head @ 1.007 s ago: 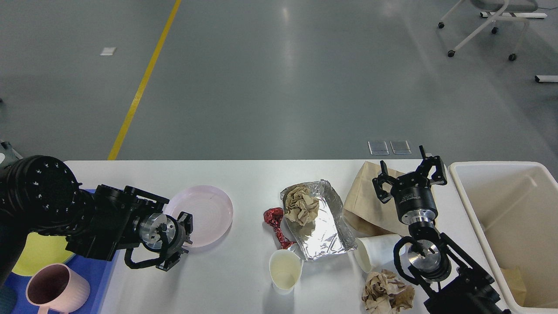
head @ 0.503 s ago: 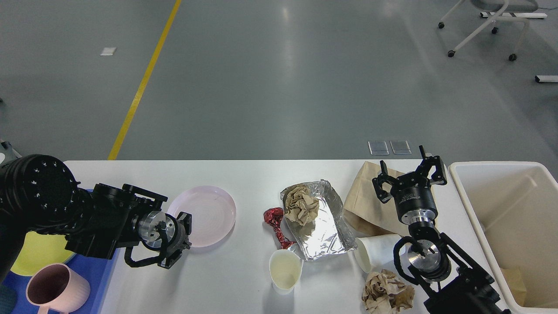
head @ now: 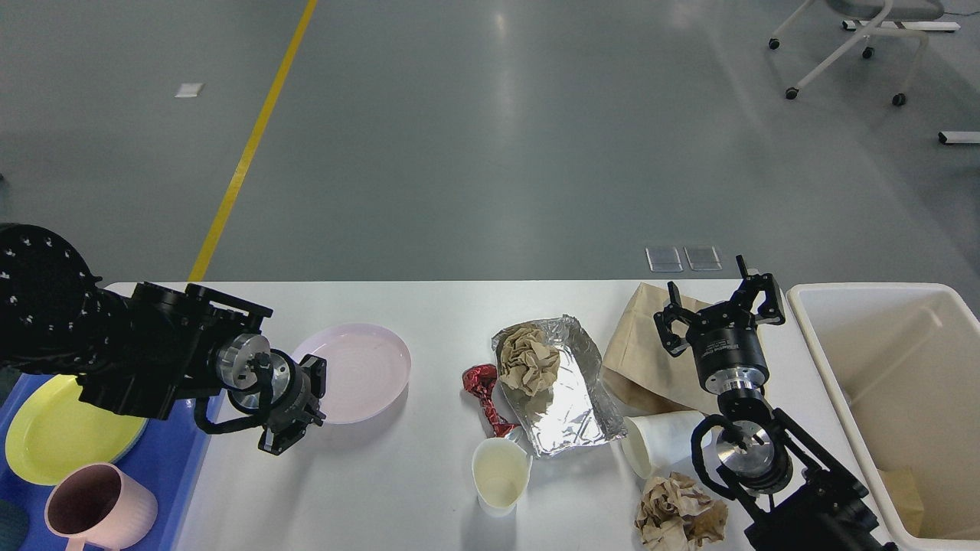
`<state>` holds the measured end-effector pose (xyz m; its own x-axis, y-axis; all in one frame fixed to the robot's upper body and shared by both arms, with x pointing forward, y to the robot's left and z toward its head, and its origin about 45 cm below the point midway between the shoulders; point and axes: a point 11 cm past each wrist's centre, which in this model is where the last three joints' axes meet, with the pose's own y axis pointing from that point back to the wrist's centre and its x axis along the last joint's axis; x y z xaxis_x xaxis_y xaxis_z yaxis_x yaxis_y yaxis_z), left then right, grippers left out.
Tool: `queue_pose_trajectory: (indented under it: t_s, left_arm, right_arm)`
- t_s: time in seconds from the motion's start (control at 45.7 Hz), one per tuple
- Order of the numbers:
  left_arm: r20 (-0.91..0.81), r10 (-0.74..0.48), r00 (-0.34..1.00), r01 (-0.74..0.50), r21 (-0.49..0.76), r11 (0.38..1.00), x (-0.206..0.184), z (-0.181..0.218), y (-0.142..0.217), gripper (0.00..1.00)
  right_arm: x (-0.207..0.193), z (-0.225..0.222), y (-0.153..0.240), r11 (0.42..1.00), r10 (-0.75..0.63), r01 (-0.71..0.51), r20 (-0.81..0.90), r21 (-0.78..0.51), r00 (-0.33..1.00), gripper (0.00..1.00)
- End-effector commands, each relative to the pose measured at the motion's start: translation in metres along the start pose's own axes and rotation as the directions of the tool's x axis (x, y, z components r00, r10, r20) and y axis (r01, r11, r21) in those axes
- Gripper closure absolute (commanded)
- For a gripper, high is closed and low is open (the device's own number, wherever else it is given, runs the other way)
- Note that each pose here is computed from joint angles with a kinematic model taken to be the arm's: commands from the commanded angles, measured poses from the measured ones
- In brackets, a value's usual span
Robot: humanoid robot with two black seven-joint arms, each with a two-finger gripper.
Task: Tidy desktop
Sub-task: 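Lift the pink plate and carry it onto the blue tray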
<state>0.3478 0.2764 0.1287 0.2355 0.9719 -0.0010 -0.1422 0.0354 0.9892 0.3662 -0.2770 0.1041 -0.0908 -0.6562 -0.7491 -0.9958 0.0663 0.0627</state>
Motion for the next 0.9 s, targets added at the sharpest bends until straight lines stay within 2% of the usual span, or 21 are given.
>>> queue_pose_trajectory:
  t_s: [0.0,0.109,0.306,0.438,0.613,0.722,0.875]
  left_arm:
    - [0.026,0.012,1.000,-0.012,0.023,1.000,0.004,0.005,0.032,1.00]
    - [0.080,0.021,0.997,-0.021,-0.011,1.000,0.007,0.016,0.075,1.00]
    - [0.223,0.025,0.974,-0.008,-0.076,0.997,-0.011,0.028,0.155,1.00]
    - [0.352,0.072,0.933,-0.030,-0.124,0.992,-0.028,0.028,0.210,1.00]
    - [0.571,0.013,0.821,0.072,-0.125,0.990,-0.045,0.024,0.272,1.00]
    - [0.636,-0.023,0.771,0.111,-0.100,0.989,-0.045,0.019,0.289,1.00]
    - [0.694,-0.035,0.719,0.116,-0.071,0.991,-0.046,0.016,0.290,1.00]
  right_arm:
    - [0.000,0.000,0.000,1.000,0.000,0.000,0.000,0.000,1.000,0.00]
    - [0.000,0.000,0.000,1.000,0.002,-0.002,-0.001,0.000,1.000,0.00]
    - [0.001,0.000,0.001,1.000,0.001,-0.001,-0.001,-0.001,1.000,0.00]
    - [0.001,0.000,0.000,1.000,0.002,-0.002,-0.002,0.000,1.000,0.00]
    - [0.001,0.000,0.000,1.000,0.002,-0.002,-0.002,0.000,1.000,0.00]
    - [0.001,0.000,0.000,1.000,0.002,-0.002,-0.002,0.000,1.000,0.00]
    - [0.000,0.000,0.000,1.000,0.000,0.000,-0.001,0.000,1.000,0.00]
